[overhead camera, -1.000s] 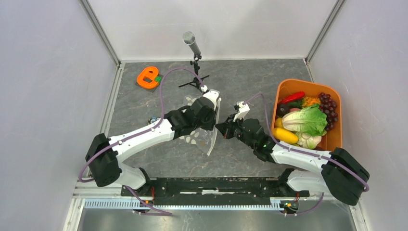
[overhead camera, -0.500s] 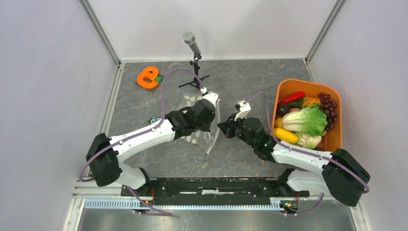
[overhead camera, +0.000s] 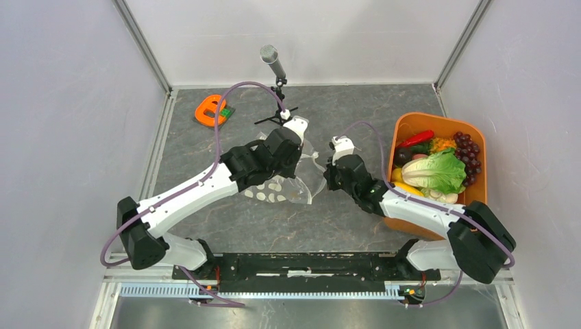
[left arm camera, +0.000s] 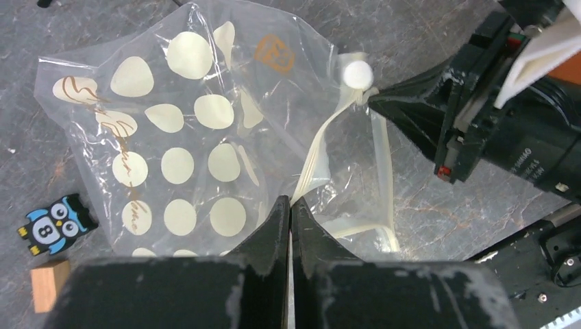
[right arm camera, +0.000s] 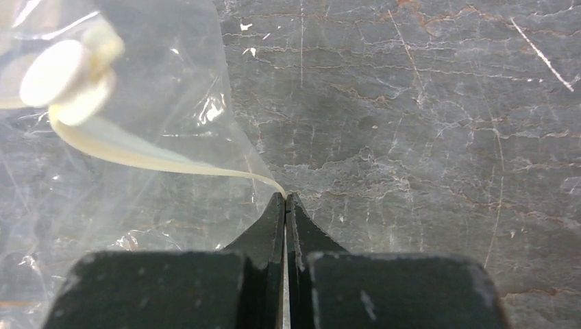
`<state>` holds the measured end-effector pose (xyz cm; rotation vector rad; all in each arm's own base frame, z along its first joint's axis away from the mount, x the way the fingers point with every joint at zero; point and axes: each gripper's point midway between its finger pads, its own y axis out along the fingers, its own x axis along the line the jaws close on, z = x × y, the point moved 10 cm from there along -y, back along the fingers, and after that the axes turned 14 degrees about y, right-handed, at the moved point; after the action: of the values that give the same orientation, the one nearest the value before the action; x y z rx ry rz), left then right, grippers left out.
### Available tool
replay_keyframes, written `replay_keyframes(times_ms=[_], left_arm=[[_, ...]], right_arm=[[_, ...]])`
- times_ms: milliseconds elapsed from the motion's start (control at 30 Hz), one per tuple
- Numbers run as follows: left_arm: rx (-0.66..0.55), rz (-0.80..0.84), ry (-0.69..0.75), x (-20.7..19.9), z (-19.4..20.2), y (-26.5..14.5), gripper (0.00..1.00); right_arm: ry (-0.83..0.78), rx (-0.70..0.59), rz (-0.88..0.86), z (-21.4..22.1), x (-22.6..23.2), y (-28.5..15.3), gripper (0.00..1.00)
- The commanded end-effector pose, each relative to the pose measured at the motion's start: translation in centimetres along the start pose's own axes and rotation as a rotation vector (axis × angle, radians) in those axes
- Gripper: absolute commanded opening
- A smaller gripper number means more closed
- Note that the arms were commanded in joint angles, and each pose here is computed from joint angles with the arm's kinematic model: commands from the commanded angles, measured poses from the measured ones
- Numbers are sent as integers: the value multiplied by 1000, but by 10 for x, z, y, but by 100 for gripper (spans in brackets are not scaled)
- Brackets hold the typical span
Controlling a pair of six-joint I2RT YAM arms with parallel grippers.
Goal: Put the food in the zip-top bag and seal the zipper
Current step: Open the zipper of the food storage bag.
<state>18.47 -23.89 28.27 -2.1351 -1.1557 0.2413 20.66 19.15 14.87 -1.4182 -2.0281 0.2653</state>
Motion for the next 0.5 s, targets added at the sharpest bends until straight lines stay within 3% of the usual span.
replay_keyframes(times_ms=[0, 267, 467], left_arm=[[46, -6, 51, 3, -4, -9, 2], [153, 113, 7, -20, 9, 23, 2], [144, 135, -72, -27, 13, 35, 2]], right_arm=[[-87, 31, 48, -13, -1, 4, 0], [-110, -1, -223, -29, 24, -3, 5], [-122, 28, -208, -27, 22, 1, 10]])
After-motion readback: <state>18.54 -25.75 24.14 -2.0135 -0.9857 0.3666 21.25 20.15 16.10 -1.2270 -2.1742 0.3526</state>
